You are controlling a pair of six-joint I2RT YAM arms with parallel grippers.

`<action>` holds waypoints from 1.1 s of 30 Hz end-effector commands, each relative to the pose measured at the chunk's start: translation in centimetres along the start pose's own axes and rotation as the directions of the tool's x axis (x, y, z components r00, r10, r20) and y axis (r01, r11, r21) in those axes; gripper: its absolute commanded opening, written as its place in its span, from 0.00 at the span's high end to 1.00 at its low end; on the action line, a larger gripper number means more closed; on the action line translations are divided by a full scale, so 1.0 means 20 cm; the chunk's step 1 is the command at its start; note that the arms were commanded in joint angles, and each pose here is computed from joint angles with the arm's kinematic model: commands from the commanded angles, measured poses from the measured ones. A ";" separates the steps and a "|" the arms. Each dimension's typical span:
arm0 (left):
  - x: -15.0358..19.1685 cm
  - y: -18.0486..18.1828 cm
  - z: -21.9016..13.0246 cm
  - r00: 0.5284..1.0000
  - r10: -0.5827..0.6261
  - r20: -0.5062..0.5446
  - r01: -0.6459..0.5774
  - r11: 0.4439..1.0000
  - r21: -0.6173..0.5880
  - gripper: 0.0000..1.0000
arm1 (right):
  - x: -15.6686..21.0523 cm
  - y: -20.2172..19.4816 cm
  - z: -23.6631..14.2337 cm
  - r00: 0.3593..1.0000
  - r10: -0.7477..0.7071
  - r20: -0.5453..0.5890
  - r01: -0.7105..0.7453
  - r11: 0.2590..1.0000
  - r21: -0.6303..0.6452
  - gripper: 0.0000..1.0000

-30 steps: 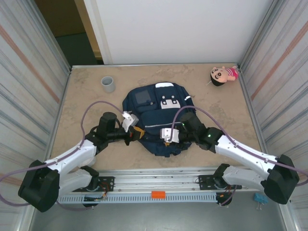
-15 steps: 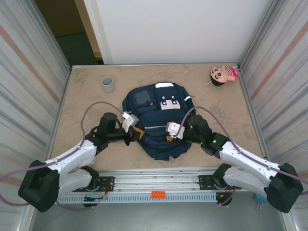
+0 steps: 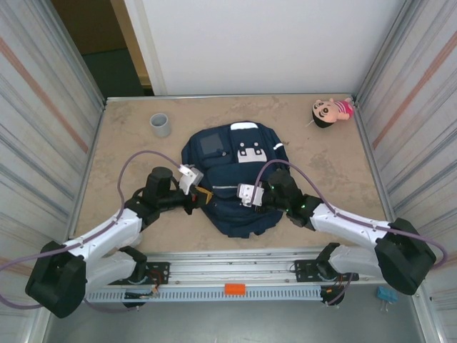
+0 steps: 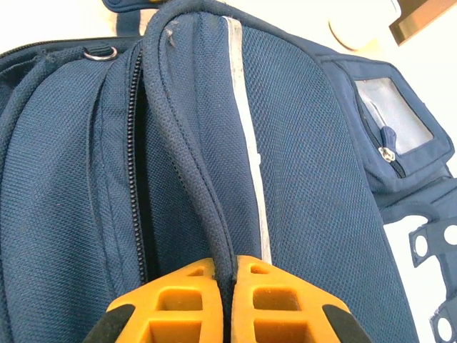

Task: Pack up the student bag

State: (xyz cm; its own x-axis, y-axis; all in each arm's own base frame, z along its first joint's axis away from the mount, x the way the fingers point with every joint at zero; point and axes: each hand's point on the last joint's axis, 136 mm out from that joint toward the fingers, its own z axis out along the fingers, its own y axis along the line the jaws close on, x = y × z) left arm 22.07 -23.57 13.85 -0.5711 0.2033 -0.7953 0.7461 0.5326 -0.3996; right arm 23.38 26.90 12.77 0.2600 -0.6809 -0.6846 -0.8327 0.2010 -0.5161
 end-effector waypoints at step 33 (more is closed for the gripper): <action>0.13 -0.32 0.15 0.991 0.124 -0.046 -0.111 0.972 0.208 1.00 | -0.07 0.01 0.09 0.997 -0.054 0.063 0.059 0.994 -0.094 1.00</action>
State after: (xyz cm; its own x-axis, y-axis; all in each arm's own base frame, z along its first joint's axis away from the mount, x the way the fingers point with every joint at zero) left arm 18.64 -26.22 10.31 -0.5775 0.2828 -0.7658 0.7695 0.5019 -0.3949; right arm 23.19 27.57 10.98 0.2776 -0.6772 -0.6815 -0.8781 0.1089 -0.4660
